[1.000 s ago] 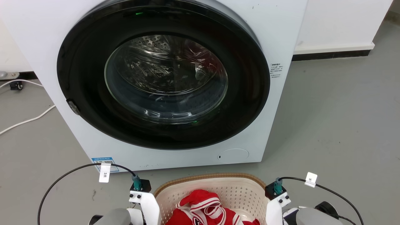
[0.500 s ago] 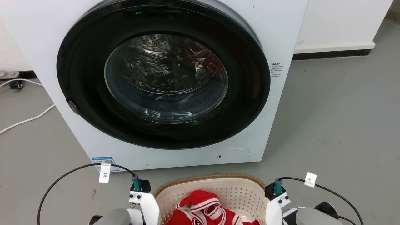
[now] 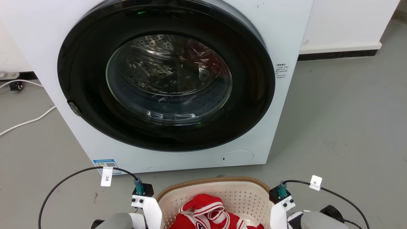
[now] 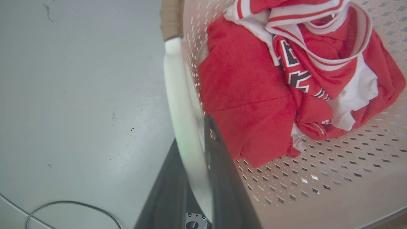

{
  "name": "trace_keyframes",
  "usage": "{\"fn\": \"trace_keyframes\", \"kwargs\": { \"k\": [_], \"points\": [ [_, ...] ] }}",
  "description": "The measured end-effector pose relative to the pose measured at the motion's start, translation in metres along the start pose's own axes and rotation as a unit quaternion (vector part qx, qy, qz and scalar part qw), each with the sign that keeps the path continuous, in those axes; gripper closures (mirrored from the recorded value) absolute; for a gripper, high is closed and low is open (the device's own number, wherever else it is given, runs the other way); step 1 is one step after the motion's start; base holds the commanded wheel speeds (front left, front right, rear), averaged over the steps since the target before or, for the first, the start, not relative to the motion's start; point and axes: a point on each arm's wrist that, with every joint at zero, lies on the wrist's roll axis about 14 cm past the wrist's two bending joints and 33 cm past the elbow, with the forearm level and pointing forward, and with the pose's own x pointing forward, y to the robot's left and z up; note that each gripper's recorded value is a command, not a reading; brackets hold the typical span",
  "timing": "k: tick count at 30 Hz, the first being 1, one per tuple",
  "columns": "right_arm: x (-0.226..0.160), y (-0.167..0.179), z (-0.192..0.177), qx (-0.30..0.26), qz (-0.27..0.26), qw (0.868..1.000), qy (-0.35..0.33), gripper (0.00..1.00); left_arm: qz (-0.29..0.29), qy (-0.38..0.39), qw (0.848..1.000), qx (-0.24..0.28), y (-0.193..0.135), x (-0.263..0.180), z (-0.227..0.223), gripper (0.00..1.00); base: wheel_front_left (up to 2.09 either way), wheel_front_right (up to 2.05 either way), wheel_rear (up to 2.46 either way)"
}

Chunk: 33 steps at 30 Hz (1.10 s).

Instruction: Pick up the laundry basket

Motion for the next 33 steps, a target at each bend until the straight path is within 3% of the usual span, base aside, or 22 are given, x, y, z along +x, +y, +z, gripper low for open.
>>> {"fn": "trace_keyframes", "kwargs": {
  "k": [33],
  "points": [
    [-0.0008, 0.0001, -0.0031, -0.006, -0.002, 1.0, 0.01, 1.0, -0.003, 0.004, 1.0, 0.003, -0.0018, -0.0008, -0.0023, 1.0, 0.0, 0.0, 0.0]
  ]
}}
